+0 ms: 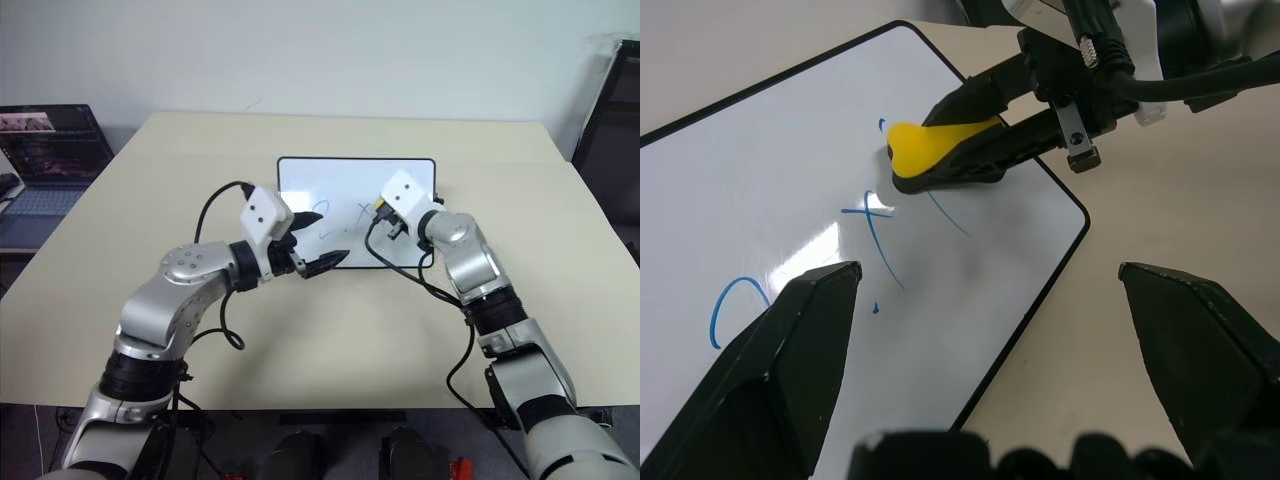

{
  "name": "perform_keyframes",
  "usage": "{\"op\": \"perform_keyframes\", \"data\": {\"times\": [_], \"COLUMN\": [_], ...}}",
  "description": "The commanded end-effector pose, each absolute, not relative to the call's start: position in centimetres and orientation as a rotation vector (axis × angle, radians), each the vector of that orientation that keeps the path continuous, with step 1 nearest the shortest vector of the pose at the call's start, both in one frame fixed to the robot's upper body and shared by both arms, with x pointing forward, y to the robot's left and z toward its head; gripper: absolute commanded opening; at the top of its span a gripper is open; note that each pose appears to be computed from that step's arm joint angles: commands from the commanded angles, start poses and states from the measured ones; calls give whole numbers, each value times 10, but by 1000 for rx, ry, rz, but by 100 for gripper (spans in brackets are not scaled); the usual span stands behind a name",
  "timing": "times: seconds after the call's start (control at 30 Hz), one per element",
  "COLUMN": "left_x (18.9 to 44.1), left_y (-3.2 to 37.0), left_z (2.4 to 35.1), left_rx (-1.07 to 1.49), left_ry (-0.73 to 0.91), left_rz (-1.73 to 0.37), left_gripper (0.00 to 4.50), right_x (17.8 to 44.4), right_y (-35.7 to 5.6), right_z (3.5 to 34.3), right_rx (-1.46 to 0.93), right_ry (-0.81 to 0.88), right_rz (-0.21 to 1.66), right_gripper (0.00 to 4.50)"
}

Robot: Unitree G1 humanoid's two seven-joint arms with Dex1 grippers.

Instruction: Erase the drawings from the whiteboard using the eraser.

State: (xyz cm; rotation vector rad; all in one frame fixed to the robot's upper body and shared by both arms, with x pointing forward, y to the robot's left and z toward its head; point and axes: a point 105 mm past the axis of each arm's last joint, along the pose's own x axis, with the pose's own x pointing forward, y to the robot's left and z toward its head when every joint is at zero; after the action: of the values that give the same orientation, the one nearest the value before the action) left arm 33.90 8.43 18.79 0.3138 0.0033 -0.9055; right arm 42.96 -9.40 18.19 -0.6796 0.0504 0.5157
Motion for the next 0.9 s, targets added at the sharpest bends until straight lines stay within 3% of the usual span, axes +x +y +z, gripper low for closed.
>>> {"op": "perform_keyframes", "data": {"times": [0.03, 0.57, 0.9], "left_x": [334, 332, 331], "left_y": [81, 81, 80], "left_z": [197, 187, 185], "left_rx": [332, 338, 341], "left_ry": [-47, -41, -40], "left_rz": [-930, -951, -958], "left_gripper": [450, 450, 450], "right_x": [440, 447, 416], "right_y": [-107, -96, -84], "right_z": [208, 195, 164], "right_rx": [-690, -664, -748], "right_ry": [-35, 36, 111], "right_rz": [397, 449, 651], "right_gripper": [96, 96, 96]}}
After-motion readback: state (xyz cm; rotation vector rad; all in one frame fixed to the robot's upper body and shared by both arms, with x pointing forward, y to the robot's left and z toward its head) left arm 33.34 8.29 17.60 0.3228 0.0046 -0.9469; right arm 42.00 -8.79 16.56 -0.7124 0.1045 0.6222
